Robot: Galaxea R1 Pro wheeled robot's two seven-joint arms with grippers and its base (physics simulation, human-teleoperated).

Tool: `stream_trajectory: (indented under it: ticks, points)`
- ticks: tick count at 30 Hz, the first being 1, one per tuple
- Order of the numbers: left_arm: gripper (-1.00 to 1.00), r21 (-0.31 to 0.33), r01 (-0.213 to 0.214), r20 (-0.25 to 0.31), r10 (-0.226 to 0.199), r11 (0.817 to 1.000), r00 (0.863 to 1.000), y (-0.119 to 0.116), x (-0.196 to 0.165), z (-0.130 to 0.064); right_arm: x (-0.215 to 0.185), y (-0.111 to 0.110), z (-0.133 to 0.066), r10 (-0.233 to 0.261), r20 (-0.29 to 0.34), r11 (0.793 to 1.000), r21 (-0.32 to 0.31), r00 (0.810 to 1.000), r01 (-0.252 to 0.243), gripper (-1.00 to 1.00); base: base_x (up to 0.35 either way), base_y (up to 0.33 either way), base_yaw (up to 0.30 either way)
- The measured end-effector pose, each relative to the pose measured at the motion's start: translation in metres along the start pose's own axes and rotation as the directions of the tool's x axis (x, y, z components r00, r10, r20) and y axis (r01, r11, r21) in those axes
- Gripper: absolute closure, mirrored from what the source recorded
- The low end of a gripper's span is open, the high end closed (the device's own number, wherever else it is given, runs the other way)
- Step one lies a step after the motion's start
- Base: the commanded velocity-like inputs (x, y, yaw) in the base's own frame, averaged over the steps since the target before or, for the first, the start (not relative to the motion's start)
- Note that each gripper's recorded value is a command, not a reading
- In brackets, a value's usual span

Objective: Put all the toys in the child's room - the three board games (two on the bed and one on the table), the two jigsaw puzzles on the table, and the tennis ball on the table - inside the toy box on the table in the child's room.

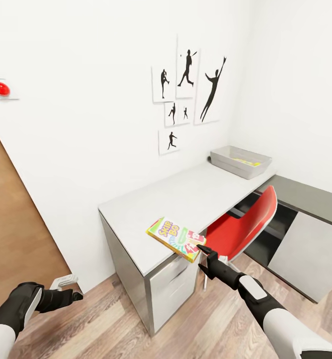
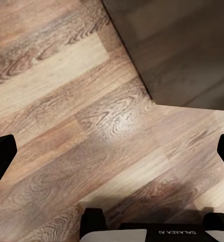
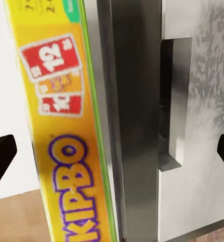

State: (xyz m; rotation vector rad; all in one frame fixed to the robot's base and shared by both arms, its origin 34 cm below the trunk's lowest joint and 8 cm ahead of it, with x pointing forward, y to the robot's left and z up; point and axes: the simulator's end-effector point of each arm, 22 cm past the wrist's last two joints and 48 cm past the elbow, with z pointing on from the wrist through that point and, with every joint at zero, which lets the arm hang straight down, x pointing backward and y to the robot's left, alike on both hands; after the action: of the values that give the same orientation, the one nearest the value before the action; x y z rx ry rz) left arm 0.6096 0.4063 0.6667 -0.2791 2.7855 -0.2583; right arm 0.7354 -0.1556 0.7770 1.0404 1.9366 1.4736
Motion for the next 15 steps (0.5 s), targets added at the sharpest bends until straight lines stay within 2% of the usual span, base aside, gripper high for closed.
stream_trajectory:
  ticks: [3,9,15]
  points:
    - [-1.0,0.0,0.0,0.0,0.0,1.0,1.0,0.0,0.0,0.0,0.0002,-0.0003,-0.0001,0.0,0.0,1.0,0.0,1.0,0.0,-1.0,0.0,0.025,0.0]
    - [-1.0,0.0,0.001,0.0,-0.001,1.0,1.0,0.0,0.0,0.0,0.0003,-0.0001,-0.0001,-0.002,-0.001,1.0,0.0,1.0,0.002,-1.0,0.0,0.154,0.0]
    - [-1.0,0.0,0.0,0.0,0.0,1.0,1.0,0.0,-0.0001,0.0,0.0003,0.0002,0.0,-0.003,-0.001,1.0,0.0,1.0,0.003,-1.0,0.0,0.031,0.0]
